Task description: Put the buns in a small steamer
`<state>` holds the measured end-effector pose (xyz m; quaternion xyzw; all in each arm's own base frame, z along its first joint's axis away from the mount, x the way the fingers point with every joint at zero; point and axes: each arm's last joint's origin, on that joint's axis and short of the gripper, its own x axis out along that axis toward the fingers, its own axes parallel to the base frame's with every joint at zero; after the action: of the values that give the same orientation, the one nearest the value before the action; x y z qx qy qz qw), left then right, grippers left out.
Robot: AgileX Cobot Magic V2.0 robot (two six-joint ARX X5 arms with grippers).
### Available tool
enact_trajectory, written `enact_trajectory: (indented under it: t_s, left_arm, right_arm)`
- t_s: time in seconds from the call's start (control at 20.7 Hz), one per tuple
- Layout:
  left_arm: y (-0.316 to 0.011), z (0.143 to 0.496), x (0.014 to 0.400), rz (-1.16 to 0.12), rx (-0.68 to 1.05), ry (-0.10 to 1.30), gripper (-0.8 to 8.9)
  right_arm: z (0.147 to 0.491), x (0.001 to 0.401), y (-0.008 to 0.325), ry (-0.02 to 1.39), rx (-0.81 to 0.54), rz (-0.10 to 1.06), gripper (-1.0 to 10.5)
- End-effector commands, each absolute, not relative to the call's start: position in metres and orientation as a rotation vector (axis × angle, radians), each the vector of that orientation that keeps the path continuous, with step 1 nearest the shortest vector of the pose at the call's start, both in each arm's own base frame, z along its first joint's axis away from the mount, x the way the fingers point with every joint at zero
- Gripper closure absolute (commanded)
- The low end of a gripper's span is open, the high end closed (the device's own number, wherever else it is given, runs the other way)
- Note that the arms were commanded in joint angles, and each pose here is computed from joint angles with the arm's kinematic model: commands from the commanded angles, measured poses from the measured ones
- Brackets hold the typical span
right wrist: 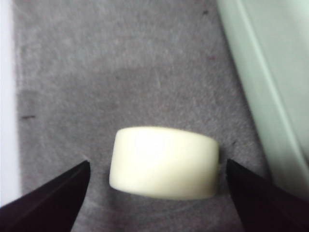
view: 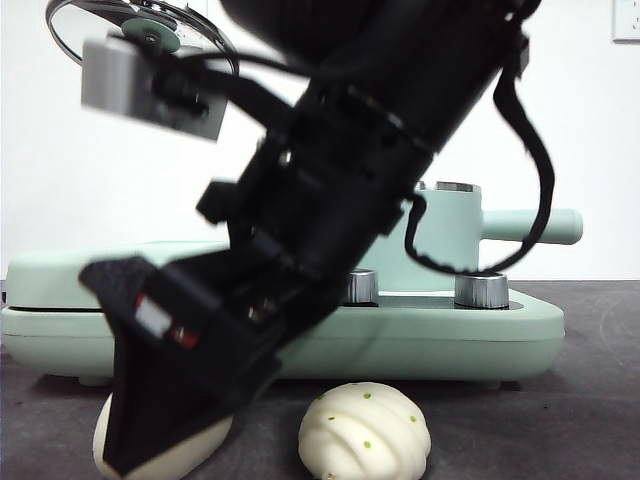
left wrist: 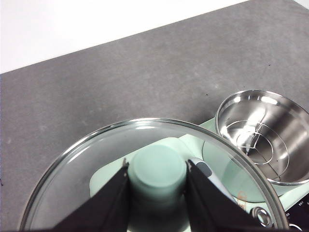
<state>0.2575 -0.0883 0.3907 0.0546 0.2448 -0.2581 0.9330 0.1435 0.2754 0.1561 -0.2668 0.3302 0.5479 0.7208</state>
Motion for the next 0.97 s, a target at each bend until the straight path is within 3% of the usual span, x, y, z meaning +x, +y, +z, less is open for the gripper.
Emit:
enact_trajectory:
  t_s: [0.05, 0.24, 0.44, 0.82, 0.97]
  left_arm:
    - [-0.089, 0.401, 0.256, -0.535, 0.113, 0.445, 8.00]
    - [-0.089, 0.401, 0.256, -0.535, 0.113, 0.445, 8.00]
    - [-0.089, 0.401, 0.256, -0.535, 0.113, 0.446, 8.00]
    - [-0.089, 0.401, 0.256, -0.536, 0.113, 0.446, 8.00]
    - [-0.089, 0.401, 0.256, -0.535, 0.113, 0.446, 8.00]
  right_arm:
    - [0.154, 0.143, 0.282, 0.745, -0.554, 1.204, 5.2]
    - [0.154, 0.143, 0.283, 0.753, -0.531, 1.192, 6.6]
    - [0.164, 0.142, 0.279, 0.820, -0.459, 1.139, 6.7]
    - [0.281, 0.143, 0.220, 0.877, -0.216, 0.930, 6.7]
    - [0.314, 0.149, 0.199, 0.865, -0.185, 0.855, 6.7]
